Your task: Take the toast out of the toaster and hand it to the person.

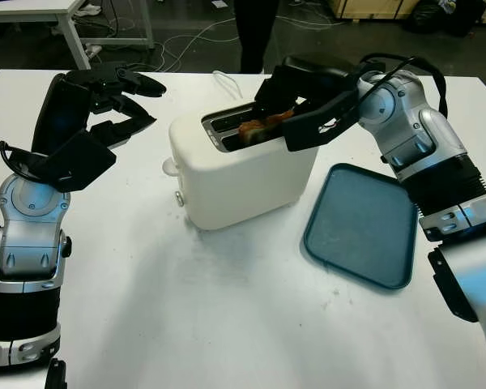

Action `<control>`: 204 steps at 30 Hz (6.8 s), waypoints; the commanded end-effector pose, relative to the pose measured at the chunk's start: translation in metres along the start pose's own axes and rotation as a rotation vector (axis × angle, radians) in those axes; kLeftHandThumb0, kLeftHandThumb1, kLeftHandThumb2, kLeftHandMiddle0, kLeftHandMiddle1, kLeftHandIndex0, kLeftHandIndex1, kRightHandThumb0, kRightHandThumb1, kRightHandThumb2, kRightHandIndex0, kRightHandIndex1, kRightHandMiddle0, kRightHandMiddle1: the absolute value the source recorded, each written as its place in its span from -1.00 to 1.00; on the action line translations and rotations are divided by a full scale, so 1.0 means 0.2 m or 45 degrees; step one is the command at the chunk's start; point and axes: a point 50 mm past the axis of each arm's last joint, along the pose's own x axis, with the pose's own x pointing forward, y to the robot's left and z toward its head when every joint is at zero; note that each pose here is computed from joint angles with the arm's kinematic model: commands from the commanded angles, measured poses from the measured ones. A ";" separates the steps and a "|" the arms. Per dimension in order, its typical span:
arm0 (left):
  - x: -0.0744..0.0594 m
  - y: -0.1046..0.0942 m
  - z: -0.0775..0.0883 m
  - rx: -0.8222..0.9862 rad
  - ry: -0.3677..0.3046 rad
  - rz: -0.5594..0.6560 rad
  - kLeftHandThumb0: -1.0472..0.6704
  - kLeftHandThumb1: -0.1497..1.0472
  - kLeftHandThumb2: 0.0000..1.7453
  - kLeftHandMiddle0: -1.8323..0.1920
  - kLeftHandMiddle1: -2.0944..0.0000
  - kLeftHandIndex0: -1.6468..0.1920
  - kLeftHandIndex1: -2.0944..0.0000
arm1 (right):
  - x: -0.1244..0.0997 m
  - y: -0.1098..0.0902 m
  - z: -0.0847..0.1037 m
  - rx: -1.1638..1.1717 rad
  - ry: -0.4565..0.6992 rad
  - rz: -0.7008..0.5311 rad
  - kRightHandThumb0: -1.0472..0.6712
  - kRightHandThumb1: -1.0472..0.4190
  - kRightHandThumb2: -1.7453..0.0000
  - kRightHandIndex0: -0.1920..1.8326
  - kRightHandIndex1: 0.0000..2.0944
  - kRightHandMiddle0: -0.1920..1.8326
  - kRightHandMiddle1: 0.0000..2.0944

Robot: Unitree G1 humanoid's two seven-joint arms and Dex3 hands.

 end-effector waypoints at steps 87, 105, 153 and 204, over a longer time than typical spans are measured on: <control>-0.01 0.00 0.00 -0.018 0.025 0.019 0.18 0.65 -0.99 0.08 0.04 -0.04 0.44 | -0.21 0.09 -0.65 1.052 0.927 -1.003 -0.05 -0.83 0.58 -0.15 0.67 -0.47 0.64; -0.01 0.00 0.00 -0.025 0.035 0.021 0.18 0.65 -0.99 0.09 0.04 -0.04 0.44 | -0.18 0.18 -0.65 1.219 0.928 -0.952 -0.02 -0.83 0.55 -0.25 0.67 -0.37 -0.11; -0.02 0.00 0.00 -0.018 0.046 0.028 0.16 0.66 -0.99 0.10 0.05 -0.02 0.44 | -0.19 0.13 -0.63 1.004 0.678 -0.919 -0.40 -0.83 0.56 -0.05 -0.95 -0.09 -0.99; -0.55 -0.53 -0.16 -0.678 0.556 0.336 -0.17 0.79 -0.61 0.68 0.44 0.48 0.86 | -0.51 1.00 0.14 1.669 0.408 -0.900 -0.29 -0.83 0.25 -0.70 -0.99 -0.70 -0.99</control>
